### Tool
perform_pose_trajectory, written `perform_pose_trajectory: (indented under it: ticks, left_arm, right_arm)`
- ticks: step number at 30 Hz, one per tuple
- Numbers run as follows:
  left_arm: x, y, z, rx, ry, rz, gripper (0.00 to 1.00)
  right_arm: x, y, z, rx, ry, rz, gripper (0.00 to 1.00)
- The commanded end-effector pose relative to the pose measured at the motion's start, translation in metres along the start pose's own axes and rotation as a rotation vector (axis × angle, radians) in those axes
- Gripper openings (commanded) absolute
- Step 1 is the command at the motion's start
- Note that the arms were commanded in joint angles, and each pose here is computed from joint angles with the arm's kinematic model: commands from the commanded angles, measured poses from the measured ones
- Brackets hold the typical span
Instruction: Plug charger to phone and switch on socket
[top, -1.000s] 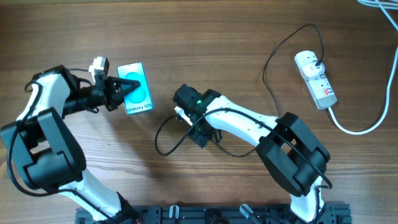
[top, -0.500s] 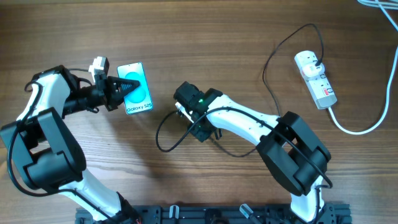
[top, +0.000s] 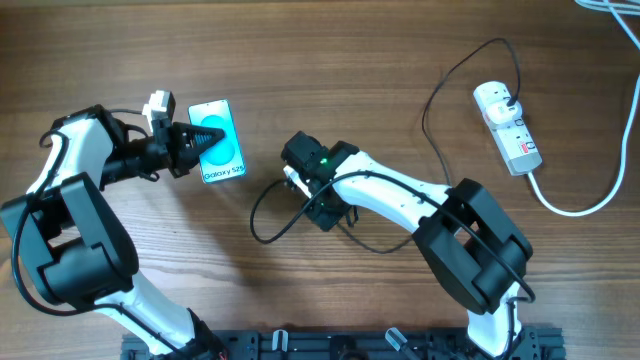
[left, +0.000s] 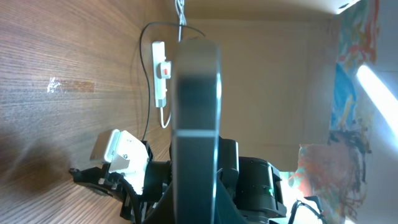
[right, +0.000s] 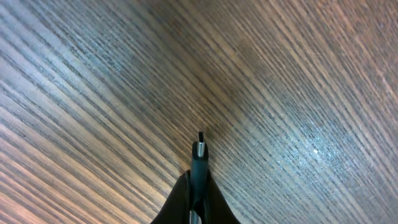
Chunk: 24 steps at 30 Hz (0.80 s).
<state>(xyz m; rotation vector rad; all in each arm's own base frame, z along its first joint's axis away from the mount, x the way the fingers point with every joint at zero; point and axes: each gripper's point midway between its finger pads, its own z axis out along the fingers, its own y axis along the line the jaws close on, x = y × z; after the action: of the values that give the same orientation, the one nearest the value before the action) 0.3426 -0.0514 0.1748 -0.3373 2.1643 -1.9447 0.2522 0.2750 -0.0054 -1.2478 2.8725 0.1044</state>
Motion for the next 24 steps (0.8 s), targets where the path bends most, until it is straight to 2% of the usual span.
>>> perform_pose_trajectory:
  ticks: [1, 6, 9, 10, 14, 17, 21, 24]
  left_arm:
    - [-0.012, -0.022, -0.006, 0.109, -0.071, 0.054, 0.04]
    - [-0.018, -0.02, -0.015, 0.107, -0.103, 0.083, 0.04]
    - [-0.017, -0.021, -0.015, 0.107, -0.103, 0.084, 0.04]
    - [-0.017, -0.022, -0.016, 0.106, -0.103, 0.088, 0.04]
    - [-0.011, -0.038, -0.016, 0.105, -0.102, 0.126, 0.04]
    - [-0.003, -0.058, -0.017, 0.101, -0.105, 0.198, 0.04]
    - [0.012, -0.081, -0.018, 0.1, -0.106, 0.224, 0.04]
    - [0.014, -0.083, -0.018, 0.1, -0.106, 0.209, 0.04]
  right_arm:
    - [0.015, 0.024, 0.008, -0.156, 0.062, 0.056, 0.04]
    - [-0.019, 0.077, -0.08, -0.653, -0.191, -0.015, 0.04]
    - [-0.03, 0.111, -0.145, -1.074, -0.344, -0.127, 0.04]
    - [-0.035, 0.117, -0.16, -1.156, -0.376, -0.144, 0.04]
    - [-0.042, 0.124, -0.182, -1.266, -0.411, -0.171, 0.04]
    - [-0.055, 0.124, -0.192, -1.295, -0.409, -0.125, 0.04]
    - [-0.082, 0.113, -0.204, -1.161, -0.494, -0.012, 0.04]
    - [-0.086, 0.108, -0.221, -1.085, -0.567, 0.002, 0.04]
